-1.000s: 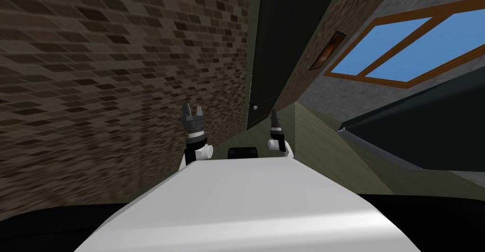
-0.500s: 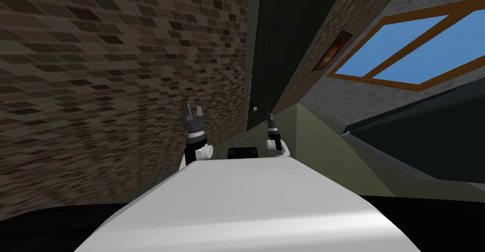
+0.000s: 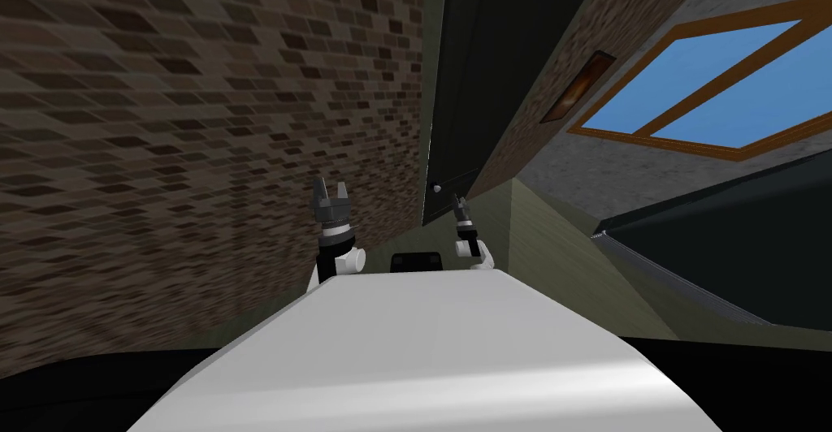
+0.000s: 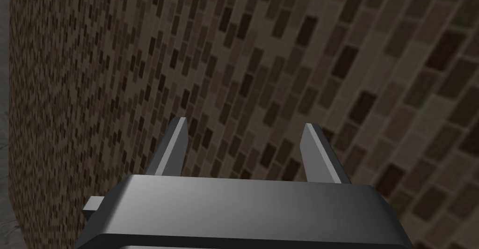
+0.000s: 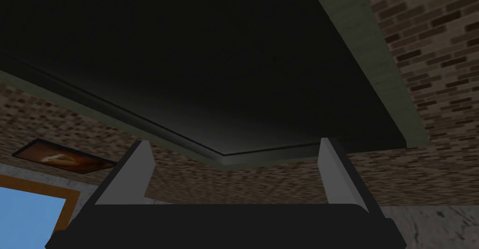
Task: Pull the door open
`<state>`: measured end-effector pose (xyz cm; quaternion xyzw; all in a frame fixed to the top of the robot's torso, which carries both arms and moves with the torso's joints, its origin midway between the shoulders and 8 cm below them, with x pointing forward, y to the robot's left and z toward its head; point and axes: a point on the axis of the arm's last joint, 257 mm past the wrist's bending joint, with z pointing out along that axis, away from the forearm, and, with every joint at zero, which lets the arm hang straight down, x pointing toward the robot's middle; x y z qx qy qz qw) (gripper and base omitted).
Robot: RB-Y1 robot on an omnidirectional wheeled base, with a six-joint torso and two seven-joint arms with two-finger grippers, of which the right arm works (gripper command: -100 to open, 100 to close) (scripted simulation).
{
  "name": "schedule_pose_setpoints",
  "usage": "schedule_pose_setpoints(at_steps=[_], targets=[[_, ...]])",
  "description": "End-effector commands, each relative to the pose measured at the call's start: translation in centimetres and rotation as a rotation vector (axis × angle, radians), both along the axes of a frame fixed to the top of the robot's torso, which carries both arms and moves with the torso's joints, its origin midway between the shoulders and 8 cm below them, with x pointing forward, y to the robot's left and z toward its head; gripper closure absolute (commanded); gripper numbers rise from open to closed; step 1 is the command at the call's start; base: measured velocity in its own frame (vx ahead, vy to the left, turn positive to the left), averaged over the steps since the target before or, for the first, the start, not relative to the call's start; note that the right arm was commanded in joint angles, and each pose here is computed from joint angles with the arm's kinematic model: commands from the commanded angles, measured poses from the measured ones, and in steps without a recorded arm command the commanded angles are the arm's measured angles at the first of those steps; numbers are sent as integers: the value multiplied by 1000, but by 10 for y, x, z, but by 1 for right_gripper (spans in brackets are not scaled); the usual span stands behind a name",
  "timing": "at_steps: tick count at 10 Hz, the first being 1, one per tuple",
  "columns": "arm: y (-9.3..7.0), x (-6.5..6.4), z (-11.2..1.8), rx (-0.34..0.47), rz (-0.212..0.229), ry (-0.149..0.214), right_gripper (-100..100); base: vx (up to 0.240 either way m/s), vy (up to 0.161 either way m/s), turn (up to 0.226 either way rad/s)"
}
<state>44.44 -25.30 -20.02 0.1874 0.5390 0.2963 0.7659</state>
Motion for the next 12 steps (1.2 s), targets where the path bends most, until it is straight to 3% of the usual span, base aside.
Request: schedule_pose_setpoints(at_steps=[1,2,5,9,12], targets=[[4,3,-10,-26,-1,15,-100,45,-52,36],[10,5,-16,-76,-1,21,-100,42,-51,63],[16,7,-37,-123,0,56,-100,41,-53,39],[33,11,-75,-265,12,109,-100,52,-69,59],[46,12,-96,-356,25,132,-100,52,-85,59]])
